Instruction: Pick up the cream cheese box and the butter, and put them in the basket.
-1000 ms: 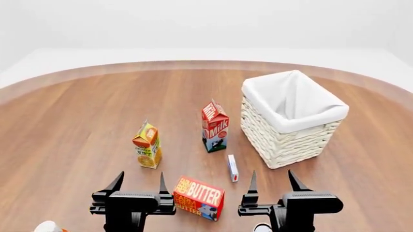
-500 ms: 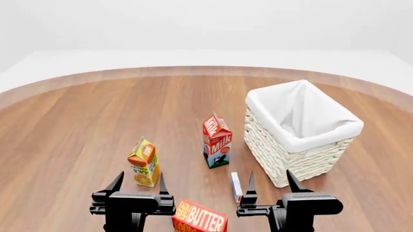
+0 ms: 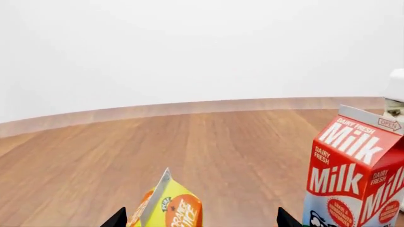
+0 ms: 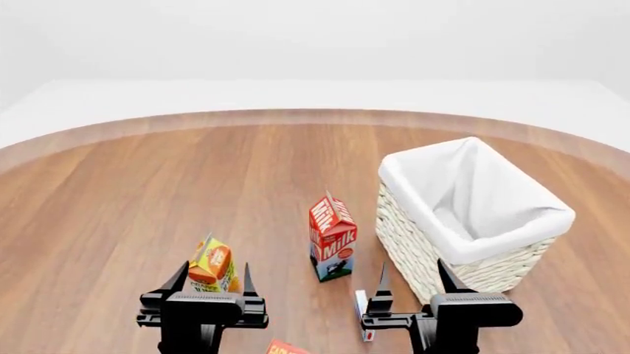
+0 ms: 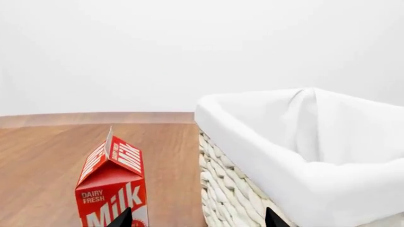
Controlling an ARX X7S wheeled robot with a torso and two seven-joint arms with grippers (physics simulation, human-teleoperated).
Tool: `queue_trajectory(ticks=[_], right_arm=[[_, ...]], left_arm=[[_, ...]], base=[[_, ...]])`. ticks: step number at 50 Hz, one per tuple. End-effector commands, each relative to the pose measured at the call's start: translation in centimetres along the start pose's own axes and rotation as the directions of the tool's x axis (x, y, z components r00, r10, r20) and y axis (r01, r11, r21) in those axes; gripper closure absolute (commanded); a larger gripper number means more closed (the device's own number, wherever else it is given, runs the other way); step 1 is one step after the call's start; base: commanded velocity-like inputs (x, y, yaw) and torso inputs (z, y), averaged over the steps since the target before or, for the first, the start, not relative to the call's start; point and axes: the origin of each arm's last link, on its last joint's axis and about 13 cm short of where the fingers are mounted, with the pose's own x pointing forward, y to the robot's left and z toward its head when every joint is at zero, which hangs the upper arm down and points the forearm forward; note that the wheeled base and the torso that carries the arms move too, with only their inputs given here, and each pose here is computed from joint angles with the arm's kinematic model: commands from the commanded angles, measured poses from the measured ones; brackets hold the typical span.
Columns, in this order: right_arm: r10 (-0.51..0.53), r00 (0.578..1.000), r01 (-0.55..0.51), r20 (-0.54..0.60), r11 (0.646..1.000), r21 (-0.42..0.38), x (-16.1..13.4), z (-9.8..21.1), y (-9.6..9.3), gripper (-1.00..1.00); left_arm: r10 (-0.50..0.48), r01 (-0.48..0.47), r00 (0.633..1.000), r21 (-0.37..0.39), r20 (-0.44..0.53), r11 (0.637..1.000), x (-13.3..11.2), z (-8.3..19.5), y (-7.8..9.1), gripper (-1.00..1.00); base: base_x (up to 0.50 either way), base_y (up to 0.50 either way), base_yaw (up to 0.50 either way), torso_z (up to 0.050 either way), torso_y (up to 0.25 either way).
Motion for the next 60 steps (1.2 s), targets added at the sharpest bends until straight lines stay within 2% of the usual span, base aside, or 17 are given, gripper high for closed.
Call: queue_trajectory(ticks=[1,16,31,46,60], right_arm=[[0.002,1.000,-0.002,-0.001,1.000,-0.005,-0.1,0.0,0.0,-1.00],[0.012,1.000,-0.012,0.013,1.000,0.007,-0.1,0.1,0.0,-1.00],[0.009,1.000,-0.009,0.012,1.000,-0.004,-0.1,0.1,0.1,-1.00],[0.007,1.000,-0.007,0.001,1.000,0.018,-0.1,1.2,0.0,-1.00],[-0.009,1.000,0.009,-0.027,1.000,0.002,0.7,2.6,-0.4,-1.00]], left_arm=[[-0.001,0.001,1.000,0.000,0.000,1.000,0.0,0.0,0.0,-1.00],[-0.001,0.001,1.000,0.000,-0.001,1.000,0.0,0.0,0.0,-1.00],[-0.001,0.001,1.000,0.000,0.000,1.000,0.0,-0.1,0.0,-1.00],[-0.004,0.004,1.000,0.005,0.001,1.000,0.0,-0.1,0.0,-1.00],[-0.005,0.005,1.000,0.007,-0.001,1.000,0.0,-0.1,-0.1,-1.00]], base=[[0.00,0.00,0.00,0.000,0.000],[0.00,0.06,0.00,0.000,0.000],[0.41,0.00,0.00,0.000,0.000],[0.00,0.00,0.00,0.000,0.000],[0.00,0.00,0.00,0.000,0.000]])
